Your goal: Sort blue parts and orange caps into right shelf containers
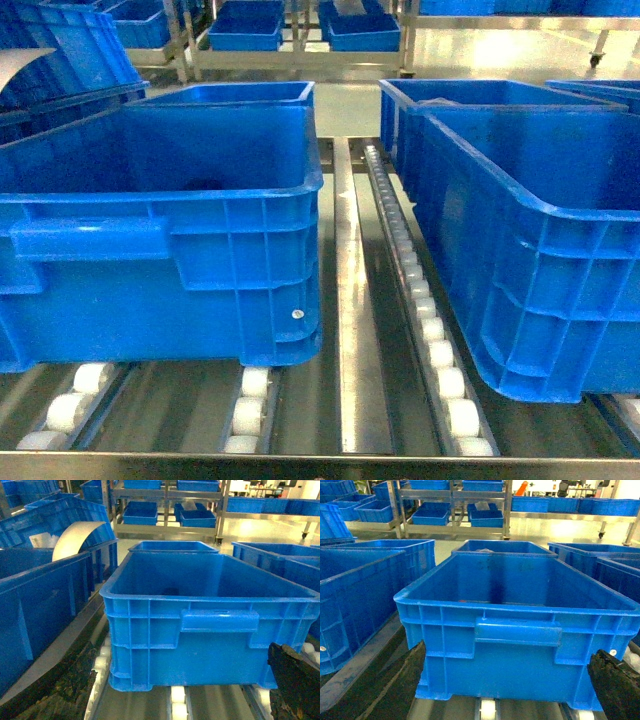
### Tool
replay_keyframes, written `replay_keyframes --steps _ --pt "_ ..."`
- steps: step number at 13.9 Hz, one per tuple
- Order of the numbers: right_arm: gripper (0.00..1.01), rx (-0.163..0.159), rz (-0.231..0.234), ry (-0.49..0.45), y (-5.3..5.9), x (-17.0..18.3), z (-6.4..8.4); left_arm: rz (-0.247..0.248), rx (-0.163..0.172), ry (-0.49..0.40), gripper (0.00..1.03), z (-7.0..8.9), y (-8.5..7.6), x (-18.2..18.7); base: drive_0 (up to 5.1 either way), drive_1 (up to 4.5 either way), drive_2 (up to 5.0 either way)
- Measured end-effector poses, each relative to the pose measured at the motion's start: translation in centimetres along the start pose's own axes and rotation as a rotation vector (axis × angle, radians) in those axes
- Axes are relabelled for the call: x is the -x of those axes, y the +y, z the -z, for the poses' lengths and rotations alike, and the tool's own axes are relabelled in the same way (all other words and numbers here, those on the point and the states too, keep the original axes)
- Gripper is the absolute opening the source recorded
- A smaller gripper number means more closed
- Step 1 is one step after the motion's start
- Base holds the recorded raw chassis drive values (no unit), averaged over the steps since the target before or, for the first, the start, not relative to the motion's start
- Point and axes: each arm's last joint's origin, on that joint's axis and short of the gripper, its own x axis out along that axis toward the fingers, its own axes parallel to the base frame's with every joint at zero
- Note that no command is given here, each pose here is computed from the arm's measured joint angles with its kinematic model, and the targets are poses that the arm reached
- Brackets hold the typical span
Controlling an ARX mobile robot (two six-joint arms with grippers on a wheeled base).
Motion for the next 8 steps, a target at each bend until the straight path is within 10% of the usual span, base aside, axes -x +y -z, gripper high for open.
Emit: replay_keyframes --steps 8 --pt "0.98 0.000 0.000 0.000 0.00 0.00 0.00 0.000 0.000 0.000 0.98 0.00 0.00 0.00 0.0 0.00 0.0"
